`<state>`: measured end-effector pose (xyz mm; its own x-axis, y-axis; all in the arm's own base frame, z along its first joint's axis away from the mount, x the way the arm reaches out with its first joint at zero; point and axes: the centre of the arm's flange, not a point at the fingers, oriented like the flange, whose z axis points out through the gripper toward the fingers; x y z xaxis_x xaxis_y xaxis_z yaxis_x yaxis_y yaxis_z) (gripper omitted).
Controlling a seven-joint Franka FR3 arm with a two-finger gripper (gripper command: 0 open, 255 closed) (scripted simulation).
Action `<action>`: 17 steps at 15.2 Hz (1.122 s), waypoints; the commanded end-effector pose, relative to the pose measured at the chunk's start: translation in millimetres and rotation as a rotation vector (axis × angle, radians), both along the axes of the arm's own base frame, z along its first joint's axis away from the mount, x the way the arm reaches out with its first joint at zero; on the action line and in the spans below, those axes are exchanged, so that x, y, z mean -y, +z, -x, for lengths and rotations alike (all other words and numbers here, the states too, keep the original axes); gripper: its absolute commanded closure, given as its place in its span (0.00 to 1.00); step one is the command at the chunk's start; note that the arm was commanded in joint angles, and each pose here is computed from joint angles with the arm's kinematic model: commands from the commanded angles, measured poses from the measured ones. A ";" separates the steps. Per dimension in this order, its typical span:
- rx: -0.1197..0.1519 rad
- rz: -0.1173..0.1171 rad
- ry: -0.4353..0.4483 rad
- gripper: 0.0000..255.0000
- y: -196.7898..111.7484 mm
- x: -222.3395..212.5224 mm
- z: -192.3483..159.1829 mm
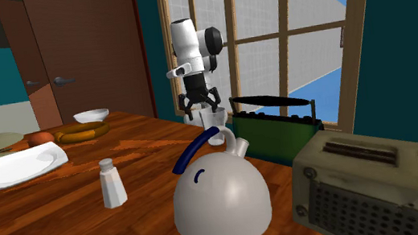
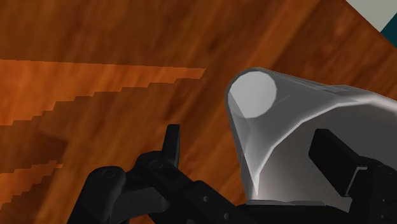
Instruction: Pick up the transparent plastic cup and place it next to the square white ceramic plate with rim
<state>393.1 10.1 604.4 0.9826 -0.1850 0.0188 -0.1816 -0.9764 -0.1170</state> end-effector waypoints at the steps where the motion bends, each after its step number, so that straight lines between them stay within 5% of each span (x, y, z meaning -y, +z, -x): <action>1: 0.000 0.000 0.000 1.00 0.0 0.0 0.0; 10: 0.000 0.000 0.000 1.00 -0.1 0.0 0.0; 17: 0.000 0.000 0.000 1.00 36.9 0.0 0.0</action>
